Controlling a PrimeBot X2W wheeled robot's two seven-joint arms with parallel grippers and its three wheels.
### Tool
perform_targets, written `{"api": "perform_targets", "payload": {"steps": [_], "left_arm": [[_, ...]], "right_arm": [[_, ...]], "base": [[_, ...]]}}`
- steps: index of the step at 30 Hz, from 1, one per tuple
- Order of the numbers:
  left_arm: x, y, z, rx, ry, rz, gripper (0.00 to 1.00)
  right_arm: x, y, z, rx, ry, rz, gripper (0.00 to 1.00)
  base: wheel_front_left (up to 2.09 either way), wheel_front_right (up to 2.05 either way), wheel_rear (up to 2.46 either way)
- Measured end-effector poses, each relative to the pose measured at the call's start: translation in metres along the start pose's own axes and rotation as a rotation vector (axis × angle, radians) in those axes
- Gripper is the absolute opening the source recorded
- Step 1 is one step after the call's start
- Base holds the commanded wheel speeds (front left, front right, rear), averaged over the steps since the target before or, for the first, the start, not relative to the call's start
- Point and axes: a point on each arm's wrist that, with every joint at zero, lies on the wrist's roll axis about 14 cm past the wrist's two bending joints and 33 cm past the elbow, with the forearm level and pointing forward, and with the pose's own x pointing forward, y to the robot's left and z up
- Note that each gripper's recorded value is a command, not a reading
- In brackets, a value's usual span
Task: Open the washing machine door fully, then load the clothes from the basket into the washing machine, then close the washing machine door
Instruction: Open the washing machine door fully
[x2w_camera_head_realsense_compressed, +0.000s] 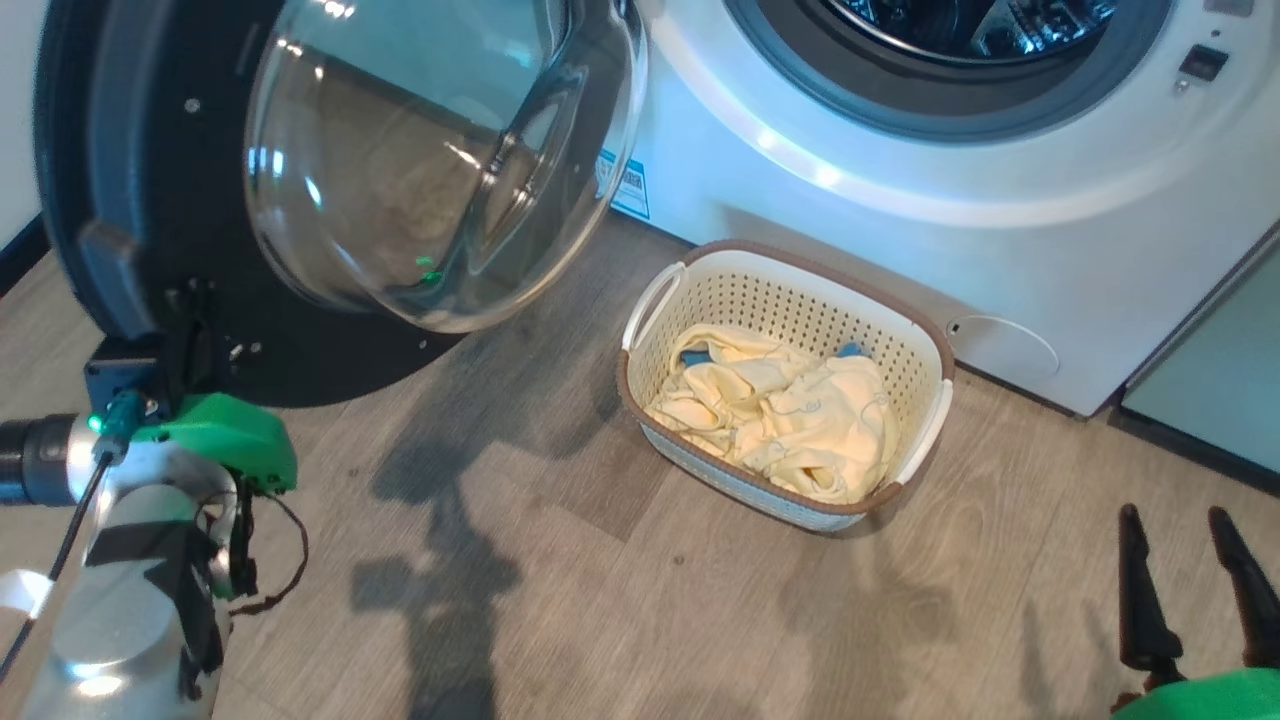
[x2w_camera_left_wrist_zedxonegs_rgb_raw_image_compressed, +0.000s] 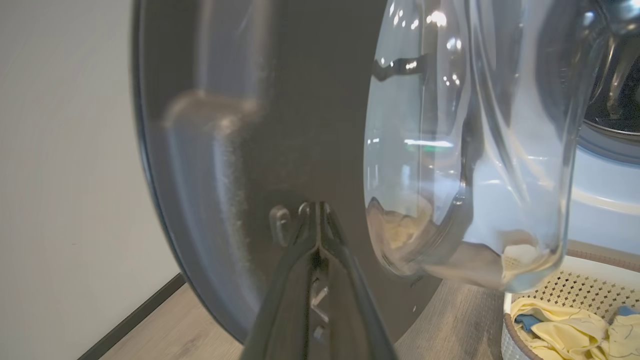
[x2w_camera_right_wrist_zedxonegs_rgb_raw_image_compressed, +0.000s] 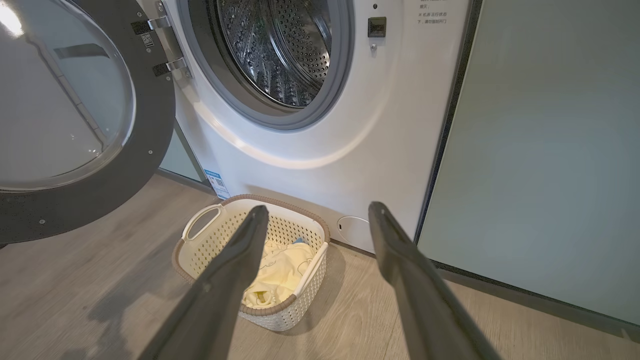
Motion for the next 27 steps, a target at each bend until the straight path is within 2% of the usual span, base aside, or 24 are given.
{"api": "perform_targets", "payload": {"steps": [12,27], "left_arm": [[0.011,0.006,-0.010,0.016,0.036,0.028,0.00],[0.002,0.008,0.007,-0.075,-0.034,0.085,0.00]], "right_arm": [[0.006,-0.005,0.000,0.005,0.004,-0.008,1.00],[0.007,-0.006,0.012,-0.003,-0.044,-0.018,1.00]], "base": [[0.00,0.00,0.00],[0.00,0.00,0.00]]}}
